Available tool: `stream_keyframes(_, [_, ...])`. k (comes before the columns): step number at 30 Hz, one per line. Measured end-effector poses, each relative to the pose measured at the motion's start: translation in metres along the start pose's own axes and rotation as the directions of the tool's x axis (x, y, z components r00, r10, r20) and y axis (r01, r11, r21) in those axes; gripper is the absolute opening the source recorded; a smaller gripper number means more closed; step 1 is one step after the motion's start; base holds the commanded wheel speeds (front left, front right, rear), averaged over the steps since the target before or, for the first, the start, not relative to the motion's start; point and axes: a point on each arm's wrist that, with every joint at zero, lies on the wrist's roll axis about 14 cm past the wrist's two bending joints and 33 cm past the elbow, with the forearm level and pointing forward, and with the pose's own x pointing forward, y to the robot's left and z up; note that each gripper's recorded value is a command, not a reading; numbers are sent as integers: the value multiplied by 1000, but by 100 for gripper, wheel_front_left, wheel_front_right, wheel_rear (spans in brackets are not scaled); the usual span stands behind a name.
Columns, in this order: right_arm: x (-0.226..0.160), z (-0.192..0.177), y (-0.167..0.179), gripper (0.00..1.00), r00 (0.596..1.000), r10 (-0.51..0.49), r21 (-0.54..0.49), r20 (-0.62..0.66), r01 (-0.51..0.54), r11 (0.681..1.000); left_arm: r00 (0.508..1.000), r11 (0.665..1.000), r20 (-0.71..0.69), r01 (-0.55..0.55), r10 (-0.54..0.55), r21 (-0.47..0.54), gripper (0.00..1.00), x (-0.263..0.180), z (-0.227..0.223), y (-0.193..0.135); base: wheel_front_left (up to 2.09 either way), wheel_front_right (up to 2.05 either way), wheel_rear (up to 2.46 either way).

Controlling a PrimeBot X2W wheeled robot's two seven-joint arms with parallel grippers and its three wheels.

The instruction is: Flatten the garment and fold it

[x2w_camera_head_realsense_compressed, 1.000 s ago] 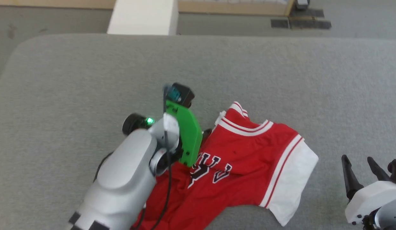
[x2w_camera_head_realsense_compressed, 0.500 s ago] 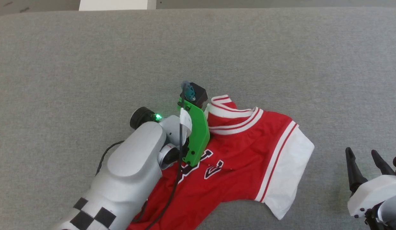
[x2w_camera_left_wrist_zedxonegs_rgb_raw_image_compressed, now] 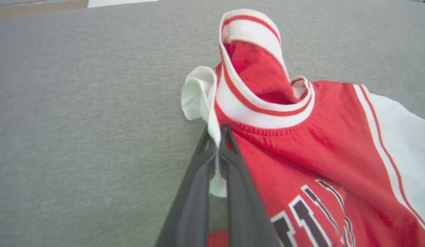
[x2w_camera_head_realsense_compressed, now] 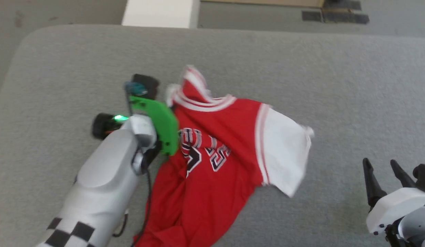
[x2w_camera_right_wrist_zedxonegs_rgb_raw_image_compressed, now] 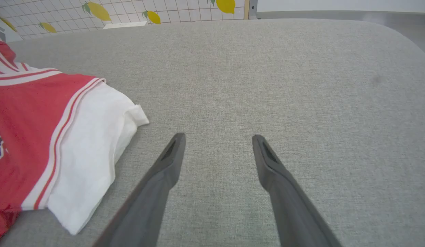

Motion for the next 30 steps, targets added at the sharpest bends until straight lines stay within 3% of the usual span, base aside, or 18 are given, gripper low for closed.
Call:
stream_keyframes(1, [1, 2, 6, 100, 1000, 16, -3, 4, -16, 1000, 999, 999, 11, -33, 33, 3, 0, -7, -1, 11, 0, 0, 0])
stream_keyframes(2, [1, 2, 11, 100, 999, 33, -4, 5, -33, 999, 999, 999, 18, -48, 48, 4, 44, -11, -4, 16, 0, 0, 0])
stream_keyframes(3, [2, 3, 17, 100, 999, 51, -7, 5, -51, 999, 998, 998, 22, -60, 60, 3, 100, -17, -11, 20, 0, 0, 0])
stream_keyframes(6, [4, 5, 34, 100, 995, 100, -17, 6, -100, 995, 994, 996, 56, -90, 89, 2, 100, -30, -29, 25, 0, 0, 0])
stream_keyframes(9, [6, 9, 46, 100, 991, 135, -18, 15, -135, 991, 965, 987, 206, -160, 163, -31, 100, -44, -17, 40, 0, 0, 0])
stream_keyframes(13, [7, 16, 68, 100, 982, 186, -79, 17, -185, 980, 870, 973, 438, -220, 226, -65, 100, -71, 16, 56, 0, 0, 0])
stream_keyframes(18, [17, 14, 99, 100, 964, 252, -141, -90, -262, 955, 782, 959, 577, -283, 236, -8, 100, -114, 37, 62, 0, 0, 0])
stream_keyframes(22, [30, 0, 103, 100, 946, 230, -202, -227, -277, 939, 694, 945, 676, -327, 247, -10, 100, -157, 46, 53, 0, 0, 0])
stream_keyframes(30, [53, -26, 102, 100, 899, 155, -231, -409, -267, 936, 607, 907, 743, -420, 282, -1, 100, -209, 38, 37, 0, 0, 0])
